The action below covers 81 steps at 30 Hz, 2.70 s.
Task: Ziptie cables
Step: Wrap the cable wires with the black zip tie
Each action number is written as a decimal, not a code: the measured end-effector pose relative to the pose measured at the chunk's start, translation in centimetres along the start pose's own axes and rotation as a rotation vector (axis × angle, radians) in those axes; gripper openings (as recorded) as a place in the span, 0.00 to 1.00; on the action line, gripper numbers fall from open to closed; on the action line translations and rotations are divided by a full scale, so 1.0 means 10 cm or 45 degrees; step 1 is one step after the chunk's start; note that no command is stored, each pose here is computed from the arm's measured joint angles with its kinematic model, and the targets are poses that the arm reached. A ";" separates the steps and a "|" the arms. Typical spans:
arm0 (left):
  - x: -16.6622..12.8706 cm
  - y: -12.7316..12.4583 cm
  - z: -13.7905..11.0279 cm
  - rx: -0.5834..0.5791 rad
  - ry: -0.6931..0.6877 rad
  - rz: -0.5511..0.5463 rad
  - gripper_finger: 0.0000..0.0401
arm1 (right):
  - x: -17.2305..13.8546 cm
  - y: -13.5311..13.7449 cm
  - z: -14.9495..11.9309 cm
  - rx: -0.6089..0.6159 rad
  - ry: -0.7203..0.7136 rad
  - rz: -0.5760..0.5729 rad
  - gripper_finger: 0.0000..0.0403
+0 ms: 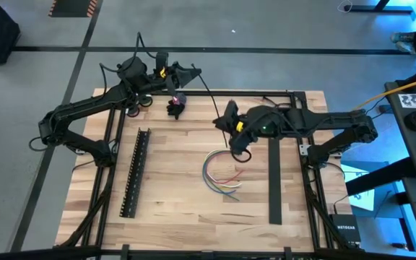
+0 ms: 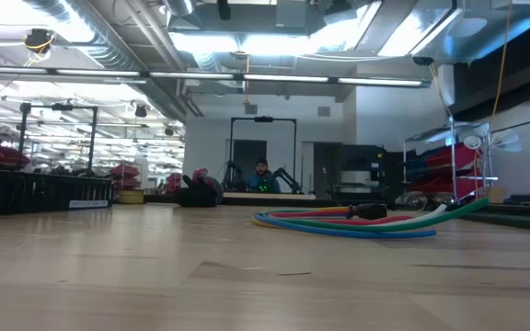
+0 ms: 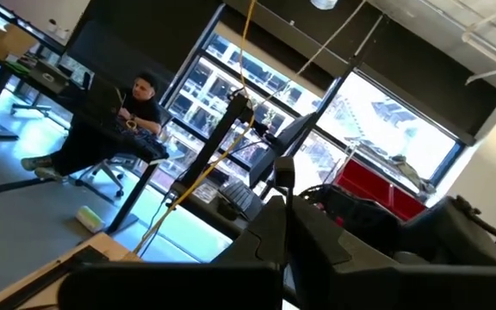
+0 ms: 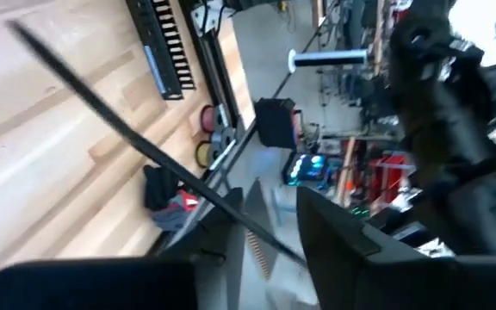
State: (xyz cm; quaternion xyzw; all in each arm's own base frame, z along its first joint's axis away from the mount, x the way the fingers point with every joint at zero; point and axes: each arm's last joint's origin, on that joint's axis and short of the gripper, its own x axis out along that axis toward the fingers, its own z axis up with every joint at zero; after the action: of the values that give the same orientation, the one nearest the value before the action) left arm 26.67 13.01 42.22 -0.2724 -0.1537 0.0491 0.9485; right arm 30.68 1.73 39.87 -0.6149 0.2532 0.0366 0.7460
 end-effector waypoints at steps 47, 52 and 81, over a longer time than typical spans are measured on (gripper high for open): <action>0.05 -0.10 -0.54 1.453 0.433 -0.002 0.00 | 0.74 -0.23 -0.59 2.389 -0.421 0.587 0.00; 0.06 -0.11 -0.53 1.434 0.425 0.000 0.00 | 0.74 -0.20 -0.59 2.395 -0.383 0.609 0.00; 0.06 -0.16 -0.58 1.567 0.440 -0.054 0.00 | 0.74 -0.18 -0.60 2.500 -0.337 0.635 0.00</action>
State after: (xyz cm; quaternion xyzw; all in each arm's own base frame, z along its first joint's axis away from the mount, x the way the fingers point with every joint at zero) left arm 29.09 8.89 38.58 0.3212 0.0523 0.0650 0.9433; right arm 35.78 -6.24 37.71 0.3471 0.2078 0.0347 0.9138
